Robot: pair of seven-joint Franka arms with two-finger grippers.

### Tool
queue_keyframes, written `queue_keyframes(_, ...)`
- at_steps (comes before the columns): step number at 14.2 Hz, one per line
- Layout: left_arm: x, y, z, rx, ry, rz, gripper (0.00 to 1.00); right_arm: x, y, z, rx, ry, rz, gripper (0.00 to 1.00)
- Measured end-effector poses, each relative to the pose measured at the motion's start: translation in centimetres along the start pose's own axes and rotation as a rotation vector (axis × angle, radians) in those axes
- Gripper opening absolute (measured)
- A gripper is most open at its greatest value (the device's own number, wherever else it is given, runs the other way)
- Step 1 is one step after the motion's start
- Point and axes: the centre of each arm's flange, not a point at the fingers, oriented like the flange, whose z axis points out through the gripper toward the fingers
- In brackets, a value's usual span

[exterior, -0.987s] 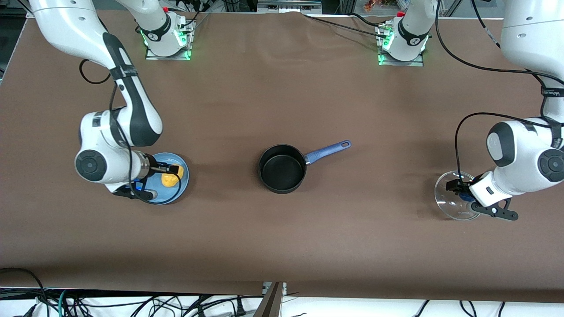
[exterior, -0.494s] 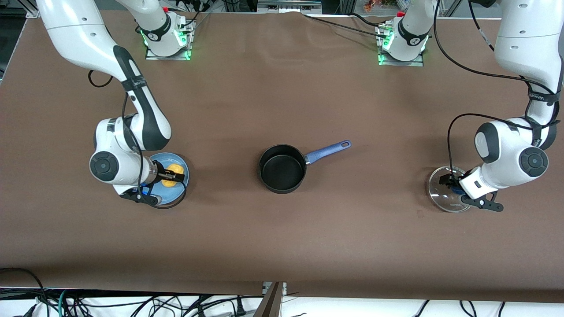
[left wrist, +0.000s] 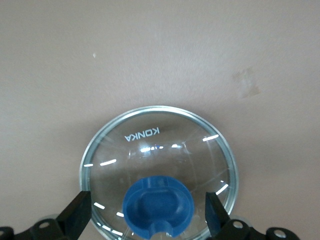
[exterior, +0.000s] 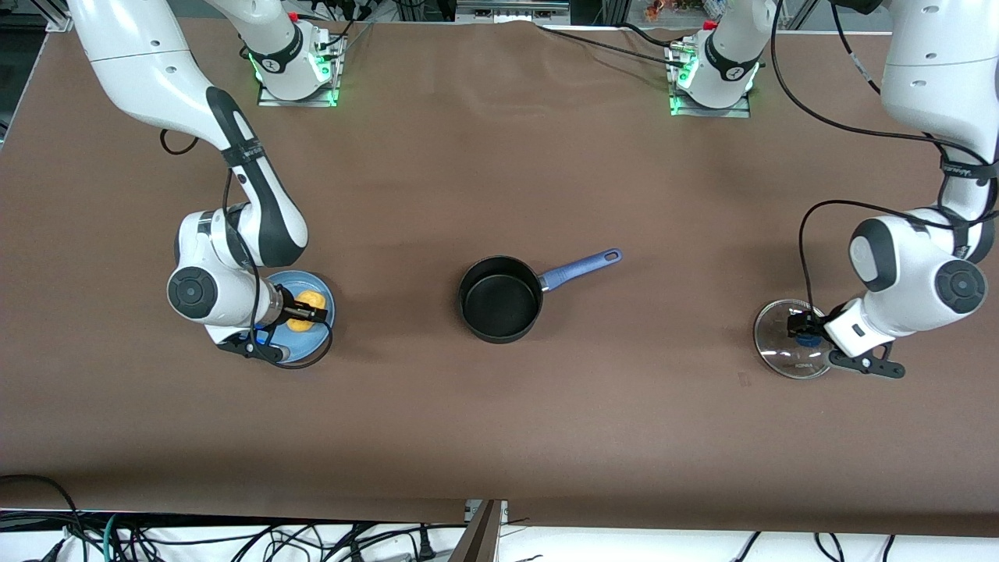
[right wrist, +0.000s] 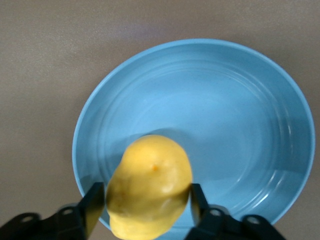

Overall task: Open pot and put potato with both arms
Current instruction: 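Lower the lid onto the table while the right gripper grasps the potato, then release the lid with the left gripper while the right gripper lifts the potato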

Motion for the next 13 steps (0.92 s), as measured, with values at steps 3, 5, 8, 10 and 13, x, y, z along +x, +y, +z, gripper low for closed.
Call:
queue_keyframes(3,1.6,0.0,-6.1,-0.019,-0.012,-0.005,1.00,0.0,0.0,0.0,0.000,0.000,0.000,0.64)
queue_keyframes(5,2.0,0.2,-10.8,-0.038,-0.031,-0.055,1.00,0.0,0.0,-0.1,0.001,0.001,-0.001,0.64)
queue_keyframes(8,1.7,2.5,-18.1,-0.068,-0.088,-0.204,1.00,-0.2,-0.9,-1.4,-0.001,-0.037,-0.009,0.64)
queue_keyframes(10,1.1,4.8,-21.9,-0.071,-0.102,-0.265,1.00,-0.8,-3.4,-3.5,0.034,-0.077,0.013,0.64)
queue_keyframes(13,-0.2,6.1,-27.2,-0.065,-0.050,-0.280,1.00,-2.4,-8.2,-7.7,0.097,-0.118,0.109,0.64)
